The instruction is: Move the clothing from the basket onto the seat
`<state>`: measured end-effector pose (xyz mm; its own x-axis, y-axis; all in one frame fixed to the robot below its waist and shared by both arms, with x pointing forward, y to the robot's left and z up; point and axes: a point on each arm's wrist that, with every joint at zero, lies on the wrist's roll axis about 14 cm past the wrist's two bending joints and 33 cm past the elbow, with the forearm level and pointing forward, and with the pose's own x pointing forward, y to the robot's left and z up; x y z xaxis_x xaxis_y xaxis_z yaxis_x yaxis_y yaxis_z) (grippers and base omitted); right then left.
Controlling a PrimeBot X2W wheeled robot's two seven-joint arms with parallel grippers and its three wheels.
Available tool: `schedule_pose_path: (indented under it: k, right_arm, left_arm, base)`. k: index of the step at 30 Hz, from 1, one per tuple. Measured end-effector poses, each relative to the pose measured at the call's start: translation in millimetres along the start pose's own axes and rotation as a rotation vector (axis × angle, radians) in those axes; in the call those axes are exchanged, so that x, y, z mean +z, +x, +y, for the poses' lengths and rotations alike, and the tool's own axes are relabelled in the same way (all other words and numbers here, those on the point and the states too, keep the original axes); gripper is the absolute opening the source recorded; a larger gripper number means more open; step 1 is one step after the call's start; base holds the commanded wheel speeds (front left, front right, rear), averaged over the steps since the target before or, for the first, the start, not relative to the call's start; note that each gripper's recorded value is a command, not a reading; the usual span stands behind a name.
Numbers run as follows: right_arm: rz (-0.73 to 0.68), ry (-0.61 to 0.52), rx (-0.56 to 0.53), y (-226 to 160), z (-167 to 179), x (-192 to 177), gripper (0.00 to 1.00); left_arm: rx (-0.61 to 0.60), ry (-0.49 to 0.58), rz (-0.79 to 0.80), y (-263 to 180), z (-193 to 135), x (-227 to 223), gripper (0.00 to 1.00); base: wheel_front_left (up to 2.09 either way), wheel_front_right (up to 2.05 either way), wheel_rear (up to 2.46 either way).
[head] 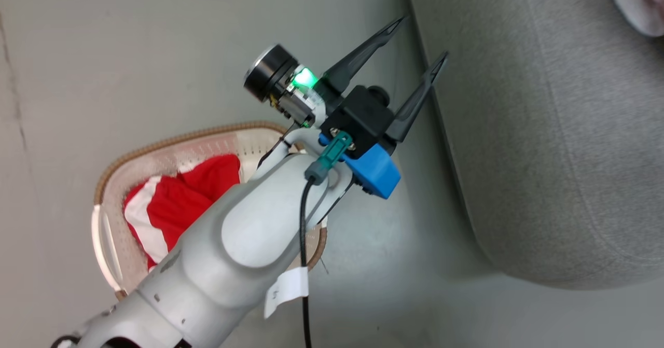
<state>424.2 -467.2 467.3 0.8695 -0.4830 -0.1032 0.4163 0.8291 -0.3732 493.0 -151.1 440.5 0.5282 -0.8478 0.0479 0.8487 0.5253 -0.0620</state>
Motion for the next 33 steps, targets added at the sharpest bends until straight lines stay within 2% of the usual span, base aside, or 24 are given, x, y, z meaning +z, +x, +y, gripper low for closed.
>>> schedule_pose_path:
  k: [3,6,12,16,22,29,33]
  right_arm:
    - [-0.024,-0.002,-0.016,-19.8,-13.4,8.9,1.0]
    - [-0.112,0.006,-0.016,-33.2,-18.8,37.3,1.0]
    - [-0.284,0.047,0.042,-59.8,-6.5,92.0,1.0]
    - [-0.391,0.092,0.119,-75.6,20.5,125.1,1.0]
    - [-0.47,0.176,0.258,-94.5,75.5,150.5,1.0]
    - [-0.487,0.264,0.422,-117.1,137.9,161.3,1.0]
    - [-0.47,0.306,0.489,-127.8,162.7,160.1,1.0]
  left_arm:
    - [0.022,0.006,-0.014,-7.6,-3.0,16.6,1.0]
    - [0.061,0.016,-0.026,-18.3,-1.3,31.6,1.0]
    - [0.161,0.026,-0.051,-46.1,4.0,57.8,1.0]
    - [0.247,0.046,-0.064,-69.9,17.7,71.3,1.0]
    - [0.389,0.059,-0.061,-115.1,41.1,78.4,1.0]
    - [0.549,0.085,-0.068,-170.1,65.2,87.2,1.0]
    - [0.634,0.096,-0.081,-199.8,73.5,93.2,1.0]
  base:
    - [0.0,0.0,0.0]
    - [0.0,0.0,0.0]
    - [0.0,0.0,0.0]
    - [0.0,0.0,0.0]
    - [0.0,0.0,0.0]
    - [0.0,0.0,0.0]
    - [0.0,0.0,0.0]
